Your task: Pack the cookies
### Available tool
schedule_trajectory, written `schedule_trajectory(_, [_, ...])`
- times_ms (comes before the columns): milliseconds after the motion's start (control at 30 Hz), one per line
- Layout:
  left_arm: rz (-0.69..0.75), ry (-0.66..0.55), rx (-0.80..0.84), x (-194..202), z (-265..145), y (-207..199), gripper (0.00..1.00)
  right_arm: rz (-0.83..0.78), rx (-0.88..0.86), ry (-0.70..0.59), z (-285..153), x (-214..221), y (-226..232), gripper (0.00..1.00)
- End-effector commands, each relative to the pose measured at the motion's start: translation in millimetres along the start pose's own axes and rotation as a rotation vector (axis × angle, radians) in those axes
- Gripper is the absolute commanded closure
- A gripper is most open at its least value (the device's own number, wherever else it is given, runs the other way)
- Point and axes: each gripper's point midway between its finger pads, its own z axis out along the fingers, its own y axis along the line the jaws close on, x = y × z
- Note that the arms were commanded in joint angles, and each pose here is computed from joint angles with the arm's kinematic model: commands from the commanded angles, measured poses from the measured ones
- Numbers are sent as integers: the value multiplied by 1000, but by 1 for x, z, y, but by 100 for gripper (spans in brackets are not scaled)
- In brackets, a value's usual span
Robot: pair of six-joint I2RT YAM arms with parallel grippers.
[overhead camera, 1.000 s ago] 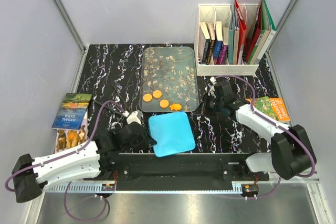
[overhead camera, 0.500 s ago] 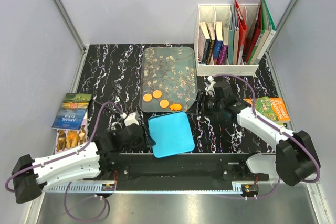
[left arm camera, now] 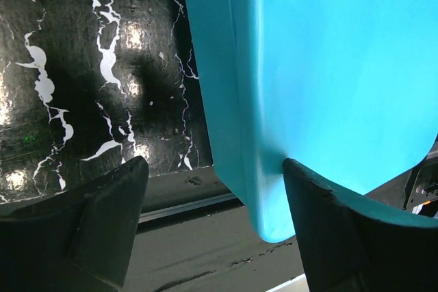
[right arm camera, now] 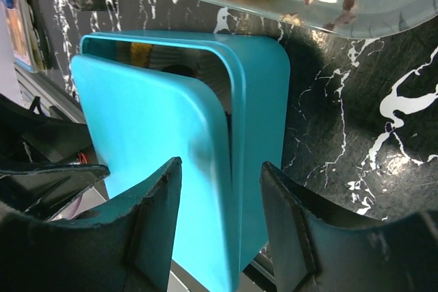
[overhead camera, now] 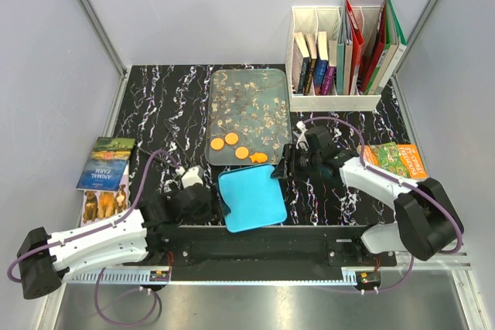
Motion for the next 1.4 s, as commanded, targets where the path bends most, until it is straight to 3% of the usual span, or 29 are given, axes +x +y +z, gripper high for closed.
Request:
schedule_trajectory(0, [61,-29,-83,-4,8,16,21,-39,-27,7,8,1,2,44])
schedule_trajectory(133, [84,-26,-61,-5,16,5,27,-28,-37,22,15,3,2,46])
schedule_trajectory(400, [111,7,-26,-7,34,-9,55,-3,-40,44,22,14,-5,51])
schedule_trajectory(600, [143,35,2,-7,45,-20,65,20,-45,48,23,20,-8,56])
schedule_trajectory(933, [221,45,-7,-16,51,-33,63,42,-89,31,16,26,0,59])
schedule_trajectory(1067, [204,20,-9,-23,44,-36,47,31,-95,7,11,20,6,56])
schedule_trajectory(1133, [192,3,-11,-27,39,-35,45,24,-95,-3,9,15,9,56])
schedule_trajectory(1367, [154,-53,2,-37,22,-32,44,12,-86,-14,7,4,16,71])
